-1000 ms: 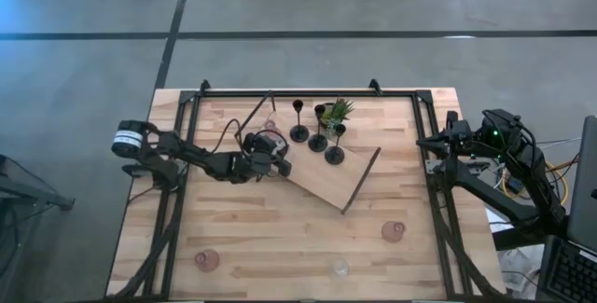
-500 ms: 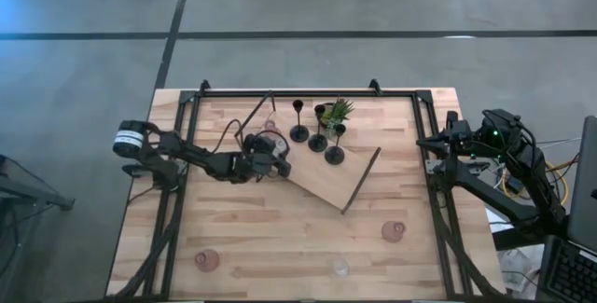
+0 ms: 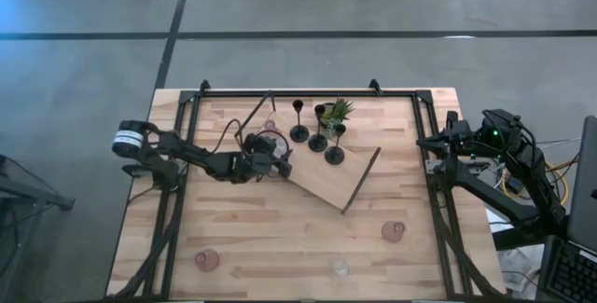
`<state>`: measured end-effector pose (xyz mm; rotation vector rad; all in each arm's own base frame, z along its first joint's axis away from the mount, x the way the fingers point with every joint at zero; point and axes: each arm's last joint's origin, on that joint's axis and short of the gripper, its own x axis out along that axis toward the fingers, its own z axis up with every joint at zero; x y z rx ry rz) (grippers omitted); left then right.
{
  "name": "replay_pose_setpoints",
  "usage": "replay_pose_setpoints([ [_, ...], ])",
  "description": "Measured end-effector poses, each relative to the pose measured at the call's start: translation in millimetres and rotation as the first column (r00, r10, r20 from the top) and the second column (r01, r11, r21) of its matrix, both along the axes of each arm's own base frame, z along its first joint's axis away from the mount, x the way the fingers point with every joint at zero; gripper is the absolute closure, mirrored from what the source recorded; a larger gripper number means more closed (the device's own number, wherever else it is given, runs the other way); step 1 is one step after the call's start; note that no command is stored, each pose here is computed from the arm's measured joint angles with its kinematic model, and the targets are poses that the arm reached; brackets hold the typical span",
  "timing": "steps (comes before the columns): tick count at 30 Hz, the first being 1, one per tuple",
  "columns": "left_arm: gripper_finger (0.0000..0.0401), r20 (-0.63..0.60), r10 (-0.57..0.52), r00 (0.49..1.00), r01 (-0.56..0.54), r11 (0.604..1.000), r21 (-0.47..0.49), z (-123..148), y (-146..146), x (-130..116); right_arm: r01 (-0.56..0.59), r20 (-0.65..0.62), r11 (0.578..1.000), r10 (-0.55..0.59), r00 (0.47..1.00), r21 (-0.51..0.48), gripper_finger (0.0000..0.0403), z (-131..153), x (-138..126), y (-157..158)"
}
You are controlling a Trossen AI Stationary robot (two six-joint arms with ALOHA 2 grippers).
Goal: Pick & Place candle stick holders
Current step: Put the top transparent glass candle holder on the shelf, then put the left pink glass candle holder on the shelf
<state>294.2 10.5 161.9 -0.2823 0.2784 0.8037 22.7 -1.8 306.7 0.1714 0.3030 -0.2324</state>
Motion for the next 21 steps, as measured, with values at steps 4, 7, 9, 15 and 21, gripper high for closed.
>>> replay_pose_setpoints([
  [4, 0.0103, -0.007, -0.001, 1.000, 0.001, 1.000, 0.007, 4.0, -0.7, 0.2, 0.000, 0.000, 1.000, 0.000, 1.000, 0.000, 0.0394, 0.0, 0.0, 0.0],
  [7, 0.0103, -0.021, 0.002, 1.000, -0.002, 1.000, 0.000, 7.8, -1.6, -1.7, 0.000, 0.000, 1.000, 0.000, 1.000, 0.000, 0.0394, 0.1, 0.0, 0.0],
  [9, 0.0103, -0.032, 0.003, 0.999, -0.003, 1.000, -0.005, 10.4, -3.1, -3.8, 0.000, 0.000, 1.000, 0.000, 1.000, 0.000, 0.0394, 0.0, 0.0, 0.0],
  [15, 0.0103, -0.050, 0.008, 0.999, -0.009, 1.000, -0.012, 16.7, -12.3, -10.2, 0.000, 0.001, 1.000, 0.000, 1.000, 0.000, 0.0394, 0.1, 0.0, 0.0],
  [21, 0.0103, -0.061, -0.013, 0.998, 0.011, 1.000, -0.025, 16.9, -23.4, -14.0, 0.000, 0.001, 1.000, 0.000, 1.000, -0.001, 0.0394, 0.1, -0.1, 0.1],
])
